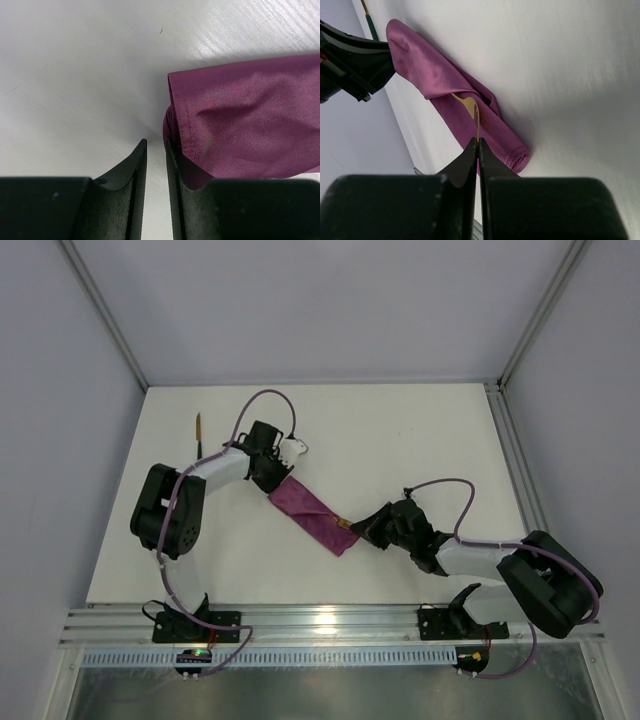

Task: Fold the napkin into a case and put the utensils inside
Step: Insert the fork into the folded napkin.

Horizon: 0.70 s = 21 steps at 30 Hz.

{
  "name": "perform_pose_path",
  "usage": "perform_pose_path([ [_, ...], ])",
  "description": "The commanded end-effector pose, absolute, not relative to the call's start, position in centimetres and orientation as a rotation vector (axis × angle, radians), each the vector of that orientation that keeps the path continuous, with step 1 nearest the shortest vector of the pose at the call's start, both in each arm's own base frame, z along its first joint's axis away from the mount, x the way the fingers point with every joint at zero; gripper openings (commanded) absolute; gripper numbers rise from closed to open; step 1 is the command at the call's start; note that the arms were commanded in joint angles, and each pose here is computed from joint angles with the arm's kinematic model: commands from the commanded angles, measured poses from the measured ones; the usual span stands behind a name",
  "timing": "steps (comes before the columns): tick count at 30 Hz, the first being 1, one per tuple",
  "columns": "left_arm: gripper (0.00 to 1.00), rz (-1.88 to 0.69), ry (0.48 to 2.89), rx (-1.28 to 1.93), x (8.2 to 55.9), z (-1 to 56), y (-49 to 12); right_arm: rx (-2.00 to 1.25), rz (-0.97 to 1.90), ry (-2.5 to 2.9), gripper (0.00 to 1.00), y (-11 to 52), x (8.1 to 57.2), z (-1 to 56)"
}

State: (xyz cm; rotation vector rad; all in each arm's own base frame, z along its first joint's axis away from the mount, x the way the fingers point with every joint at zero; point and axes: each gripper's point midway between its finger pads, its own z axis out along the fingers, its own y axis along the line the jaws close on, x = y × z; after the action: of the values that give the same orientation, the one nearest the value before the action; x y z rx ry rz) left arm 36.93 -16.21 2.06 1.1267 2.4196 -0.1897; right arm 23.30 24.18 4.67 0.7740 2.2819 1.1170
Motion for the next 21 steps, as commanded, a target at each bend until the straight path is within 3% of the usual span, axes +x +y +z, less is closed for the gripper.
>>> perform_pose_path([
  [1,0.24,-0.220,2.383,1.102,37.3,3.0,-16.6,0.787,1.133,2.164,0.04,24.6,25.2,6.4],
  [21,0.29,-0.160,2.373,1.022,38.7,4.5,-14.9,0.784,1.150,2.245,0.04,27.4,24.5,5.4],
])
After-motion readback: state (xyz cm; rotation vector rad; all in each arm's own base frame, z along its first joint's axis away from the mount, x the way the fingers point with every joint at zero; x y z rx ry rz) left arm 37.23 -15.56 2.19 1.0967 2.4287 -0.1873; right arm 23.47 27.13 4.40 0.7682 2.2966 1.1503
